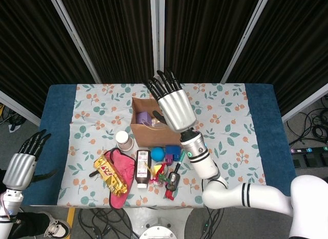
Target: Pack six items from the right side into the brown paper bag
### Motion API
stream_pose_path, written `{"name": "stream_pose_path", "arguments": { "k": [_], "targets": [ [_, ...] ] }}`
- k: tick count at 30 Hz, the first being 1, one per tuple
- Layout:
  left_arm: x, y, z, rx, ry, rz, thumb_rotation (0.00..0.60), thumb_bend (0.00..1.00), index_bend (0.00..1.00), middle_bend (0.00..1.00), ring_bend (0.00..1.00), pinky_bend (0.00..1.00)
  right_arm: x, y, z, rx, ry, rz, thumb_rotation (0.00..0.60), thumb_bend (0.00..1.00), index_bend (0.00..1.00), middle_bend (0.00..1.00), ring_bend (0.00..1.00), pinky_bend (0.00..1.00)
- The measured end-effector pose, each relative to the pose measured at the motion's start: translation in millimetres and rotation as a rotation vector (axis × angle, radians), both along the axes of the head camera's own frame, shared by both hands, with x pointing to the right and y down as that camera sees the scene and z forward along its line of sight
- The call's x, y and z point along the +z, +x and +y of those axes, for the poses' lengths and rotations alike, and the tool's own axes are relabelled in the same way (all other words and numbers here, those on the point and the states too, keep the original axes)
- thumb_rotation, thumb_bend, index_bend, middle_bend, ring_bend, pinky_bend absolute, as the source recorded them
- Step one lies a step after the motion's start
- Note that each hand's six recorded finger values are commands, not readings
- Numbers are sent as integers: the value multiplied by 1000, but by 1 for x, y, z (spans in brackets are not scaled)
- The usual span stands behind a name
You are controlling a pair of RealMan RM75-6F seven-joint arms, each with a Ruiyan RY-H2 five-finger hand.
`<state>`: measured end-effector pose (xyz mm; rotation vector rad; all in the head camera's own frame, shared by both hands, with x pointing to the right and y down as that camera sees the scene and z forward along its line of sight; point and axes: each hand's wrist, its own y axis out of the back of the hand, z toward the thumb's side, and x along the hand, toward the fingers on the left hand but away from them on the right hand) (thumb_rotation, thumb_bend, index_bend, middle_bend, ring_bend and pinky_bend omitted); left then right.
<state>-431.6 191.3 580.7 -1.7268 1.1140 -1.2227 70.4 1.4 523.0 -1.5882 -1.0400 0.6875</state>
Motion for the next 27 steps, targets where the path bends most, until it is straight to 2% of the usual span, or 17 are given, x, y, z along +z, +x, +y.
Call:
{"name": "stream_pose_path", "arguments": {
  "k": [6,10,14,17,20,23,25,27],
  "targets": [
    [0,5,0,11,-2,2,600,16,100,130,34,154,-27,19,-3,40,47,-67,600,44,184,223,96,54],
    [3,9,2,23,-14,4,600,16,100,130,34,154,-57,55,-4,89,115,-82,600,81,184,222,96,54],
    [7,14,2,39,-26,7,600,16,100,130,34,154,-81,112,4,161,171,-30,600,84,184,210,69,51],
    [10,18,1,49,-30,6,600,16,100,130,34,154,-88,164,21,221,168,52,600,63,182,198,52,39],
    [12,20,1,56,-32,1,600,16,100,130,34,154,-82,222,51,278,93,188,600,41,162,152,23,17],
    [15,20,4,61,-39,-12,600,16,100,130,34,154,-65,279,95,335,-55,330,600,18,126,102,0,0],
    [16,19,6,61,-45,-20,600,16,100,130,34,154,-55,310,126,362,-157,386,600,11,111,82,0,0],
    [17,17,9,57,-51,-26,600,15,100,130,34,154,-48,328,143,369,-206,401,600,5,102,77,0,0]
  ]
}}
